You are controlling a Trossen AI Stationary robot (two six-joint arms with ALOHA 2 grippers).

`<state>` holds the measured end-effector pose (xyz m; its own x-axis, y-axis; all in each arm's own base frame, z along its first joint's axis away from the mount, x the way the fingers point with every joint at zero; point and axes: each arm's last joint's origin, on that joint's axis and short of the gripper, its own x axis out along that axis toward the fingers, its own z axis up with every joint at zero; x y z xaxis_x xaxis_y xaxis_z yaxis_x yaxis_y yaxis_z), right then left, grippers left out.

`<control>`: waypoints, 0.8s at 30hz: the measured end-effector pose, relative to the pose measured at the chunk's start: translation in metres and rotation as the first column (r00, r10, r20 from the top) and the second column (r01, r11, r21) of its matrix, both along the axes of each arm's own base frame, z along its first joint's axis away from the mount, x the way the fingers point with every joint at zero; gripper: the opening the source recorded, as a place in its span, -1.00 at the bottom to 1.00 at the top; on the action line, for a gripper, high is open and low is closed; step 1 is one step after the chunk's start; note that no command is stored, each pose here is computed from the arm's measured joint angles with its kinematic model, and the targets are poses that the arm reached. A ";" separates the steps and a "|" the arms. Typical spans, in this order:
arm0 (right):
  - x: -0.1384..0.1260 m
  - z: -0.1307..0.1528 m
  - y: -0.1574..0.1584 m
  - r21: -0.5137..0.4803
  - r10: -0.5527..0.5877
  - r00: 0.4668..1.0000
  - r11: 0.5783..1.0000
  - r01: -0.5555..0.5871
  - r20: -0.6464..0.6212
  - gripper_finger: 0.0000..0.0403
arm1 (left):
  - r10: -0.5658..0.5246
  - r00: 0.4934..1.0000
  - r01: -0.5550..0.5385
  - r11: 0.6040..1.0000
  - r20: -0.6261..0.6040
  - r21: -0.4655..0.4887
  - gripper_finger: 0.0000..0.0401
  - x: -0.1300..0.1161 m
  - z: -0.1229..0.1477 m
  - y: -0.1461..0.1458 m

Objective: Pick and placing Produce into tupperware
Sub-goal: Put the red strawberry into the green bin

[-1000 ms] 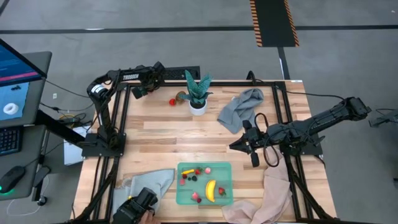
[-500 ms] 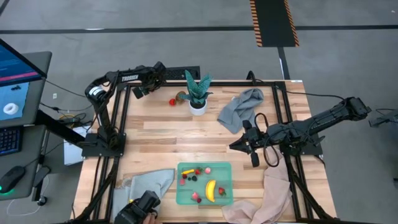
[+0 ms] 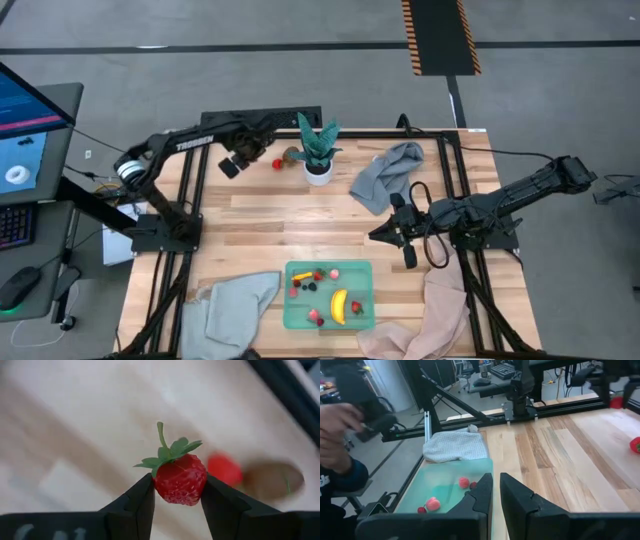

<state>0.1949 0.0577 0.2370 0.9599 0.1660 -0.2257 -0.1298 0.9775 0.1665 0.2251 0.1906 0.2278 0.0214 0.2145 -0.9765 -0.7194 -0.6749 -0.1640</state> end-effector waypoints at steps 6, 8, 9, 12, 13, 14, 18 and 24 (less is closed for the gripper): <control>0.000 0.000 0.000 0.000 0.000 1.000 1.000 0.000 0.000 -0.71 | 0.033 0.995 -0.025 0.997 0.099 -0.077 -0.36 0.017 0.018 -0.049; 0.000 0.000 0.000 0.000 0.000 1.000 1.000 0.000 0.000 -0.71 | 0.047 0.992 -0.034 0.994 0.121 -0.106 -0.36 0.024 0.019 -0.064; 0.000 0.000 0.000 0.000 0.000 1.000 1.000 0.000 0.000 -0.71 | 0.052 0.990 -0.036 0.992 0.130 -0.122 -0.36 0.028 0.019 -0.072; 0.000 0.000 0.000 0.000 0.000 1.000 1.000 0.000 0.001 -0.71 | 0.067 0.985 -0.040 0.985 0.158 -0.168 -0.36 0.038 0.019 -0.094; 0.000 0.000 0.000 0.000 0.000 1.000 1.000 0.000 0.000 -0.71 | 0.070 0.983 -0.040 0.984 0.171 -0.175 -0.36 0.042 0.020 -0.101; 0.000 0.000 0.000 0.000 0.000 1.000 1.000 0.000 0.000 -0.71 | 0.077 0.979 -0.043 0.983 0.188 -0.181 -0.36 0.046 0.020 -0.108; 0.000 0.000 0.000 0.000 0.000 1.000 1.000 0.000 0.001 -0.71 | 0.104 0.954 -0.056 0.983 0.280 -0.174 -0.36 0.062 0.022 -0.137; 0.000 0.000 0.000 0.000 0.000 1.000 1.000 0.000 0.000 -0.71 | 0.071 0.898 0.001 0.987 0.434 -0.163 -0.36 0.081 0.028 -0.177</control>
<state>0.1949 0.0577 0.2371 0.9600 0.1663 -0.2255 -0.1301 0.9774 0.1667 0.3059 0.0140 0.2561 0.4492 0.0693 -0.8907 -0.5747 -0.7409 -0.3475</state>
